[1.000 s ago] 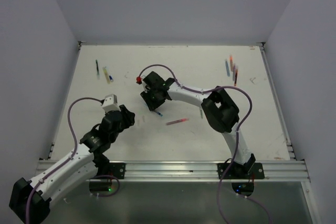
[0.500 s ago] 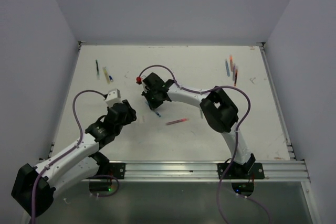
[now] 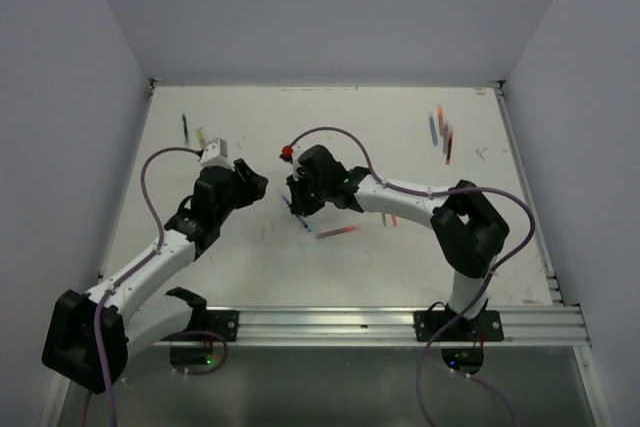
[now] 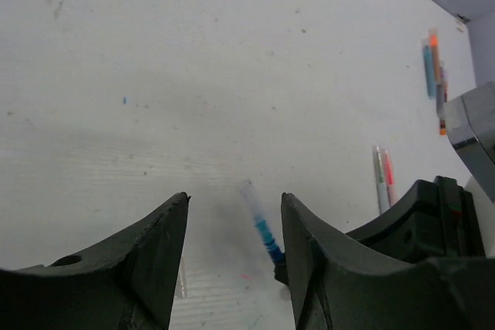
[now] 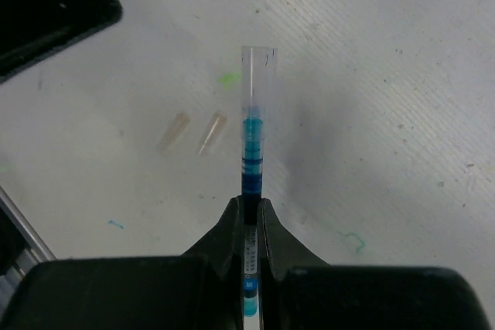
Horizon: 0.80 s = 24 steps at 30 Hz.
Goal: Open the pen caps
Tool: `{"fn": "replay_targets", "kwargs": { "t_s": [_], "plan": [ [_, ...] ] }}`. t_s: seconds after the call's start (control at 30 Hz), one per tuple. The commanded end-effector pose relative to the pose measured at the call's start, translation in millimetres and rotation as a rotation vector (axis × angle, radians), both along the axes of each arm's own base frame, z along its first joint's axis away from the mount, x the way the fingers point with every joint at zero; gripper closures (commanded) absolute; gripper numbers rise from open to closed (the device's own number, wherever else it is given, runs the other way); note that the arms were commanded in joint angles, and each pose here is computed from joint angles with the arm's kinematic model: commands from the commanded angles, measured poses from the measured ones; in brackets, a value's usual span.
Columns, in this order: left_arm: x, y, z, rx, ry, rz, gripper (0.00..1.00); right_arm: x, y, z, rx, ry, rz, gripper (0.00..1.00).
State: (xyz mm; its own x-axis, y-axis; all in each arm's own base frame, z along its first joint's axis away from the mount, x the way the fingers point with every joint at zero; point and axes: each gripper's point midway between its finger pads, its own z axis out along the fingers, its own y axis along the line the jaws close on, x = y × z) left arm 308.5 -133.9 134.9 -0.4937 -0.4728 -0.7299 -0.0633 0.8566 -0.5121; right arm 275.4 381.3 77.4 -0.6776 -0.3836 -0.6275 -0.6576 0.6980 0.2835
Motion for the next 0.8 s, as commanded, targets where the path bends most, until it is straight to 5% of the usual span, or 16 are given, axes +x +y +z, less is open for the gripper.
{"fn": "replay_targets", "kwargs": {
  "t_s": [0.0,0.77],
  "plan": [
    [4.3,-36.5,32.7,-0.146,-0.128,-0.194,0.44,-1.2,20.0,29.5,0.148,-0.02,0.009,1.0],
    [4.8,-50.3,4.2,-0.264,0.004,-0.186,0.45,4.3,25.1,68.3,0.301,-0.086,-0.058,1.0]
  ]
}}
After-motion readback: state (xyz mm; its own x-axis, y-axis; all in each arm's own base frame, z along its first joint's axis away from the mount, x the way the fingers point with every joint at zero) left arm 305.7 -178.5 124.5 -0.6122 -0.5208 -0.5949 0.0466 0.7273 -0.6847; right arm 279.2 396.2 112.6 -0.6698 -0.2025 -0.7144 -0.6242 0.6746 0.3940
